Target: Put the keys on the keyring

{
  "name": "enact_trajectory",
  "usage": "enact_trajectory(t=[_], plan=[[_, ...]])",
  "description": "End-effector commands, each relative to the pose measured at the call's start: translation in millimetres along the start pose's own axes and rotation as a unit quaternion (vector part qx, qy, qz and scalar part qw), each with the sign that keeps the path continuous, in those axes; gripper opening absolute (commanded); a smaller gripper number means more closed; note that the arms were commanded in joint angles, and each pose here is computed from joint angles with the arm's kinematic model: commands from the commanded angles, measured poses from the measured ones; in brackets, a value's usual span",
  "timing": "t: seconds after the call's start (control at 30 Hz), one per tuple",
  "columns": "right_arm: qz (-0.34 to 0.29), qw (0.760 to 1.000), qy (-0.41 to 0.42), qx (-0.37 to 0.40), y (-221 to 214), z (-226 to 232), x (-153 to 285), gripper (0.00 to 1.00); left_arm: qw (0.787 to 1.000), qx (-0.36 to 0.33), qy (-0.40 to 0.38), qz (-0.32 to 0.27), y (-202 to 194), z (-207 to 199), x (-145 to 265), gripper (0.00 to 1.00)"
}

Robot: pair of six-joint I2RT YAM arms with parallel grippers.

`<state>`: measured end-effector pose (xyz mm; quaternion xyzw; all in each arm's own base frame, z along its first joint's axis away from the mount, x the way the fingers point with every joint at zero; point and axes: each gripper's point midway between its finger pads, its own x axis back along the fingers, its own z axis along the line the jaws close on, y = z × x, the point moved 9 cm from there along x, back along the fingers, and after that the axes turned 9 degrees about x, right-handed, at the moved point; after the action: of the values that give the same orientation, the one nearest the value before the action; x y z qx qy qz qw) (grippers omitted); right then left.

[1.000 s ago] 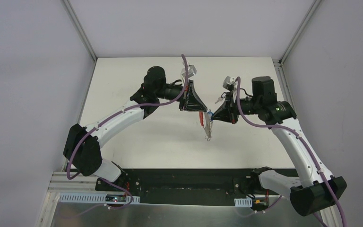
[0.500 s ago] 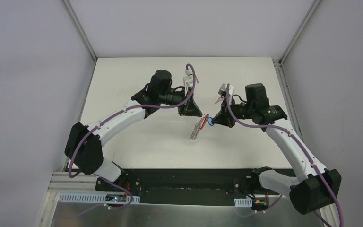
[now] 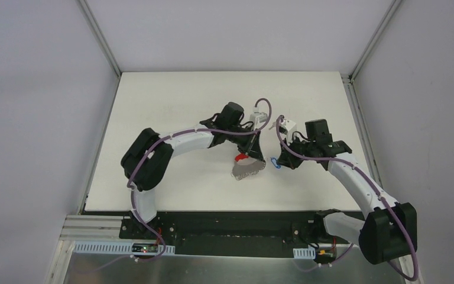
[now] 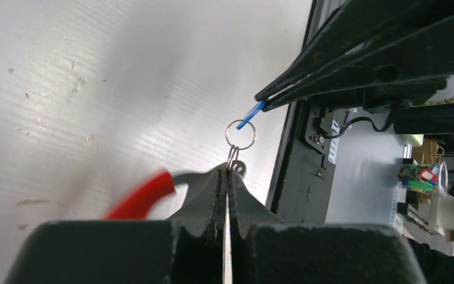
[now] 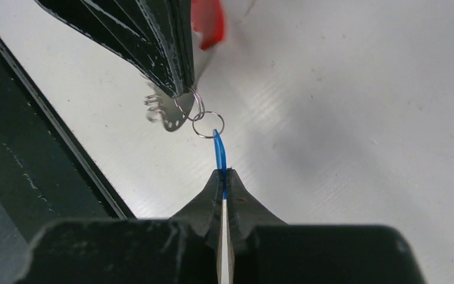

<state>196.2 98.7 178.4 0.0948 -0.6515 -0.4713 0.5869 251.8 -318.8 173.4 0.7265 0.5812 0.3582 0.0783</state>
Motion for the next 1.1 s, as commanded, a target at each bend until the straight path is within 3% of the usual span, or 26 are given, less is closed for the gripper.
enact_trajectory(t=[0.0,0.3,0.6,0.77,0.9,1.07], plan=[[0.053,0.997,-0.061,-0.015,-24.0,-17.7,8.5,0.00,0.999,0.053,-0.009,-0.005,6.8,3.0,-22.4,0.01],[0.119,0.989,-0.082,-0.031,-56.5,-37.6,-1.8,0.04,0.998,0.055,0.020,0.001,6.6,9.9,-18.0,0.39],[0.126,0.986,-0.103,-0.033,-55.7,-48.5,-0.9,0.34,0.994,0.003,0.108,0.002,3.5,14.8,47.1,0.66],[0.069,0.995,-0.066,-0.012,-29.8,-40.9,6.4,0.48,0.987,-0.018,0.162,-0.006,-2.3,16.6,81.4,0.72],[0.033,0.999,-0.018,0.015,1.8,-29.8,-5.4,0.50,0.979,-0.011,0.205,-0.006,-8.6,16.8,98.8,0.73],[0.039,0.997,0.022,0.067,30.3,-13.5,-44.9,0.50,0.966,0.018,0.256,0.009,-18.4,24.3,124.6,0.73]])
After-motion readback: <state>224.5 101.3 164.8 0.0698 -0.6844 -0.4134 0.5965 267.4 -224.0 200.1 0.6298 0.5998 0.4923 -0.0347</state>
